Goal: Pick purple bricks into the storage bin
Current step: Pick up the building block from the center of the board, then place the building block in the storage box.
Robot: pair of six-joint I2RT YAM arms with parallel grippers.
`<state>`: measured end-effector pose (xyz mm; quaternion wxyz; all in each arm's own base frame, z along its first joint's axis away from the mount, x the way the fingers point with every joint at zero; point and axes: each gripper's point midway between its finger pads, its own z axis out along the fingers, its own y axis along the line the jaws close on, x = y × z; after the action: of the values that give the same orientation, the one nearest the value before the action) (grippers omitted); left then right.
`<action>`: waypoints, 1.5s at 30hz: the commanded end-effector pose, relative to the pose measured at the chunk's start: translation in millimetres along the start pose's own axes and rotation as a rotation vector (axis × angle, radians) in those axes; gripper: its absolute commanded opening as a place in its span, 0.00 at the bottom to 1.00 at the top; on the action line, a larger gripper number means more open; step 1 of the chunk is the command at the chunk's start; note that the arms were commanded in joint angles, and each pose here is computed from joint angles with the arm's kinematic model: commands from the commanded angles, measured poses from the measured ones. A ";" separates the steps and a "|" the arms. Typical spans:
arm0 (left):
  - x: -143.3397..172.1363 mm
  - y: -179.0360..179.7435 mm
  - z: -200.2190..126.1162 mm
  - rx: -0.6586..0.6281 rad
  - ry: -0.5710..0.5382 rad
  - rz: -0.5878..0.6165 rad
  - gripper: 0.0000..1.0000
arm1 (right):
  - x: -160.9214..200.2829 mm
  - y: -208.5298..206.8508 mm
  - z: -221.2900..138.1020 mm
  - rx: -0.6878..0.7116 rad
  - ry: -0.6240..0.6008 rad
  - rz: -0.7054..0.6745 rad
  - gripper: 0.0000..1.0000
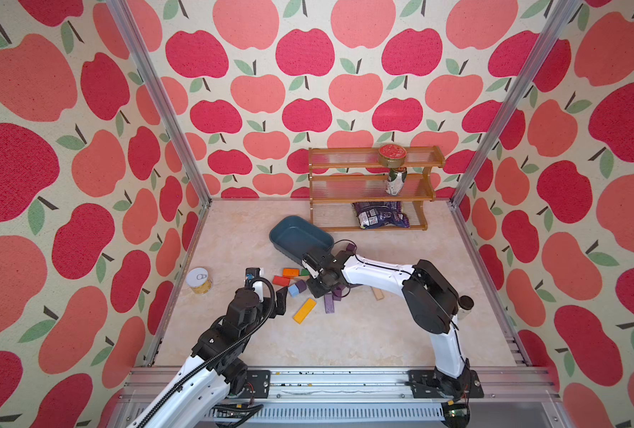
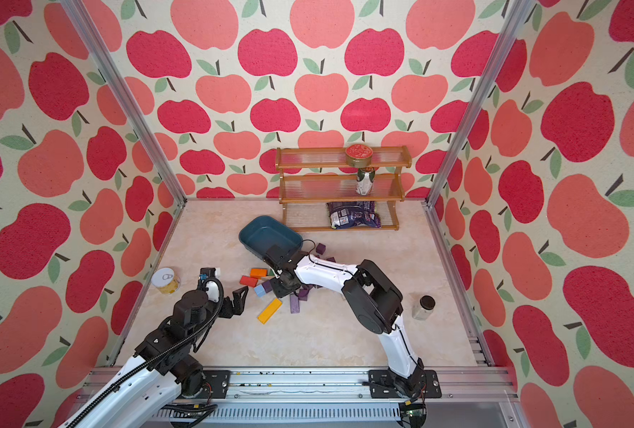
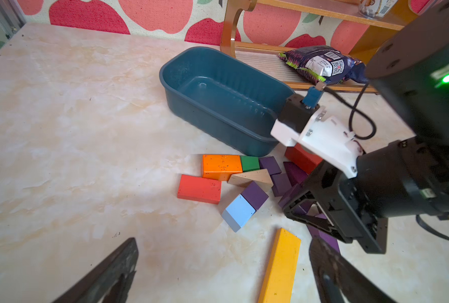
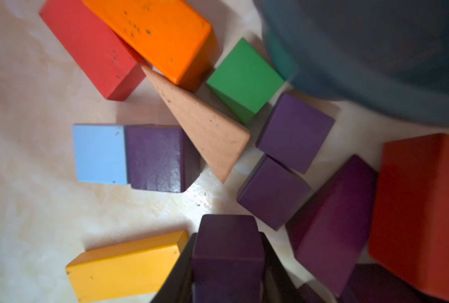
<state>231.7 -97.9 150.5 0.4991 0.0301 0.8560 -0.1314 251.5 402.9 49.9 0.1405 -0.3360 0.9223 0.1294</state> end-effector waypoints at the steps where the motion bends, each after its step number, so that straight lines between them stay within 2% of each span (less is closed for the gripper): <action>1: -7.9 -2.5 0.4 0.011 -0.022 0.001 0.99 | -28.9 -3.9 -39.3 -0.028 -0.079 -0.006 0.23; 11: -13.3 -1.8 0.8 0.009 -0.035 0.006 0.99 | -108.1 -41.0 -73.1 -0.031 -0.213 0.015 0.24; 17: -16.7 -1.5 0.6 0.008 -0.039 0.011 0.99 | -139.0 -70.6 -54.6 -0.025 -0.219 0.072 0.23; 25: -16.3 -0.2 7.9 0.009 -0.021 0.006 0.99 | -162.9 -81.9 -42.7 -0.029 -0.237 0.066 0.23; 27: -15.8 -1.0 10.1 0.013 -0.007 0.001 0.99 | -164.3 -83.9 -38.1 -0.037 -0.234 0.075 0.33; 30: -16.7 -2.9 12.0 0.016 0.004 -0.001 0.99 | -168.2 -83.5 -35.6 -0.048 -0.251 0.062 0.61; 31: -17.6 -3.0 12.4 0.016 0.006 -0.003 0.99 | -170.0 -82.8 -36.9 -0.049 -0.260 0.054 0.64; 37: -25.8 -4.4 9.6 0.009 0.011 -0.008 0.99 | -182.4 -74.5 -71.1 -0.126 -0.331 -0.003 0.69; 41: -28.5 -4.8 8.2 0.003 0.025 -0.007 0.99 | -177.7 -84.3 -100.9 -0.102 -0.366 0.010 0.69; 45: -30.3 -8.1 10.8 0.012 0.037 -0.013 0.99 | -157.9 -90.6 -129.1 -0.049 -0.396 0.005 0.69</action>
<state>254.6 -104.9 168.9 0.4902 0.0313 0.8605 -0.1353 412.7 396.9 170.0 0.2674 -0.2976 0.8910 0.2148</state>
